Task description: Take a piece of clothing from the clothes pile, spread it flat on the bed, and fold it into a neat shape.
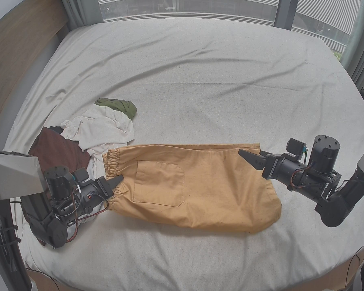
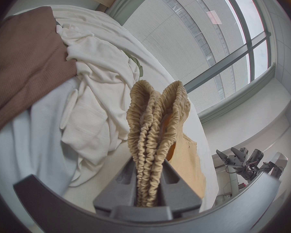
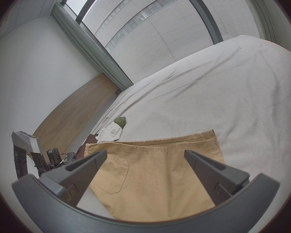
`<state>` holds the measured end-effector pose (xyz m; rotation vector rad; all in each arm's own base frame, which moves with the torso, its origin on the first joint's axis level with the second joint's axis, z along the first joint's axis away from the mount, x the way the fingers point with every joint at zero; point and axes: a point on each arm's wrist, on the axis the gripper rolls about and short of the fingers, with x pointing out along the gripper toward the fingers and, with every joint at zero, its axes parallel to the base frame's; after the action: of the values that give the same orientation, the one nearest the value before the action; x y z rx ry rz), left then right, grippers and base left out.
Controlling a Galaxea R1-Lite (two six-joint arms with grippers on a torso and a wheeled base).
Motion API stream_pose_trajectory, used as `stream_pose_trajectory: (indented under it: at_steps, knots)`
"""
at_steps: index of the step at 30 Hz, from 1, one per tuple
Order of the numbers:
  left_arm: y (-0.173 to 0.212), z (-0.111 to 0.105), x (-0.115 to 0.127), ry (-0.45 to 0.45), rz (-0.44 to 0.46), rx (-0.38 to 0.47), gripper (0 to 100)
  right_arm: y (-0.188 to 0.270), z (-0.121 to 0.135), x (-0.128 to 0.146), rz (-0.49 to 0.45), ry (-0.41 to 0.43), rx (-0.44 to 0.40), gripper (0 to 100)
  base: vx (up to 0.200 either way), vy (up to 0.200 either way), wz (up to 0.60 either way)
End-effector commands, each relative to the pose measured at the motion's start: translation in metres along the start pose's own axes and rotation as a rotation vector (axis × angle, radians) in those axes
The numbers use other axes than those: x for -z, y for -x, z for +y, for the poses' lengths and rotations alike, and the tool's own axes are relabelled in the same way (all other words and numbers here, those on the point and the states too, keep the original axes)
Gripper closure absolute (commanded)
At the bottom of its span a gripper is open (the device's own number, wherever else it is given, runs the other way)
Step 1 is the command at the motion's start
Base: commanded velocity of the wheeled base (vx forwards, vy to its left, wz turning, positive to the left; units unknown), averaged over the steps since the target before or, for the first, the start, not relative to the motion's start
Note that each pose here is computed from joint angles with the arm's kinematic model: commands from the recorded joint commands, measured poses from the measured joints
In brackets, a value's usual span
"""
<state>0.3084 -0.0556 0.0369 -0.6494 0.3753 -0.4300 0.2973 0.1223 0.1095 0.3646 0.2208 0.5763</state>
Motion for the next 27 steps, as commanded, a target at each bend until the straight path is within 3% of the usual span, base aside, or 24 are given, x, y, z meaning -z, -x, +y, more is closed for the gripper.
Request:
stream_pose_trajectory:
  at_steps: [1, 19, 26, 27]
  knots:
    - [0.014, 0.001, -0.010, 0.000, -0.025, -0.006, 100, -0.001, 0.003, 0.004, 0.015, -0.002, -0.010, 0, 0.000, 0.000, 0.00]
    - [0.026, 0.004, -0.014, 0.005, -0.032, -0.027, 100, -0.004, 0.010, 0.016, 0.021, 0.004, -0.047, 0, 0.000, 0.000, 0.00]
    - [0.026, -0.008, -0.014, -0.009, -0.030, 0.013, 100, -0.004, 0.016, 0.016, 0.006, 0.011, -0.073, 0, 0.000, 0.000, 0.00]
    - [0.023, -0.026, -0.014, -0.025, -0.030, 0.073, 100, -0.004, 0.021, 0.016, 0.009, 0.012, -0.098, 0, 0.000, 0.000, 0.00]
